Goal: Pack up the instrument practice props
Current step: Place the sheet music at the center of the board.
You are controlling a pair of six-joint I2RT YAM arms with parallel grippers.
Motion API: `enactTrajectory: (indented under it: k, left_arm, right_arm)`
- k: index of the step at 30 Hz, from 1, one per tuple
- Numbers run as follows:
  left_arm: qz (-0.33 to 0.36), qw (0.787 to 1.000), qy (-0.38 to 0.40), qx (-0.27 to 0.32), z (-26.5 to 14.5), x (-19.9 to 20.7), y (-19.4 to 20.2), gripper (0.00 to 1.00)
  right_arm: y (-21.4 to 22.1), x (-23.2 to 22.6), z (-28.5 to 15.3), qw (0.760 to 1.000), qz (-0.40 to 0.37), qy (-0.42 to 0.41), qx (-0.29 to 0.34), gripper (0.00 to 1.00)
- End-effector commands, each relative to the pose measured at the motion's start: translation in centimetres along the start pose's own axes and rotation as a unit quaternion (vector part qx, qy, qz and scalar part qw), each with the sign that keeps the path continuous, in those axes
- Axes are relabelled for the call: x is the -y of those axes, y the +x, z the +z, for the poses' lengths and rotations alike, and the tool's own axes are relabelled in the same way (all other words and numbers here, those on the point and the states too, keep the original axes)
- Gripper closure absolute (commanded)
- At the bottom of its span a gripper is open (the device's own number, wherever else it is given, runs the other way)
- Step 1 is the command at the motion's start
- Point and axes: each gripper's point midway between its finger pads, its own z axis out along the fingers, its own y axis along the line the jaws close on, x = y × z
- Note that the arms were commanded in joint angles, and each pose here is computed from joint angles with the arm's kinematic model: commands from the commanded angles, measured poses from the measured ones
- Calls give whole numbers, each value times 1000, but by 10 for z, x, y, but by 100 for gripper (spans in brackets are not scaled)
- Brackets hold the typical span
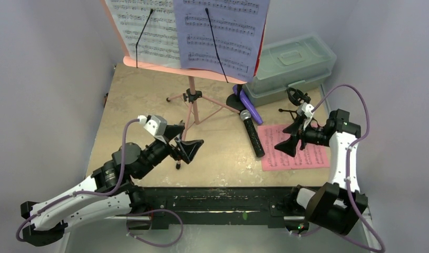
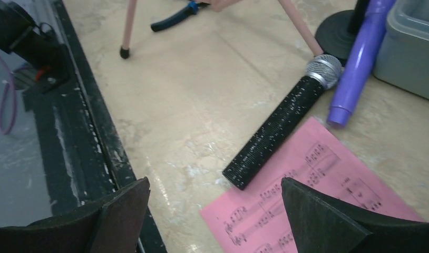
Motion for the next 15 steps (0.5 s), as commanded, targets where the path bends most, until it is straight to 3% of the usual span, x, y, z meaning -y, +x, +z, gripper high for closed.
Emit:
enactTrajectory:
  k: [1,5,11,15]
  left_arm:
    - [42,999,0,12,2,3,-22,1]
    - [53,999,4,-1,13,6,-12,1]
    - [52,998,43,19,27,30,-31,1]
    - [69,996,50,7,36,38,-35,2]
  right_arm:
    - [-27,-23,0,996,-9,-59,65,1]
    - [-42,-20,-10,997,-49,-32,50,1]
    - [-124,-23,-32,993,-76,17,91,1]
    - [-189,-57,-32,986,-108,6,130,1]
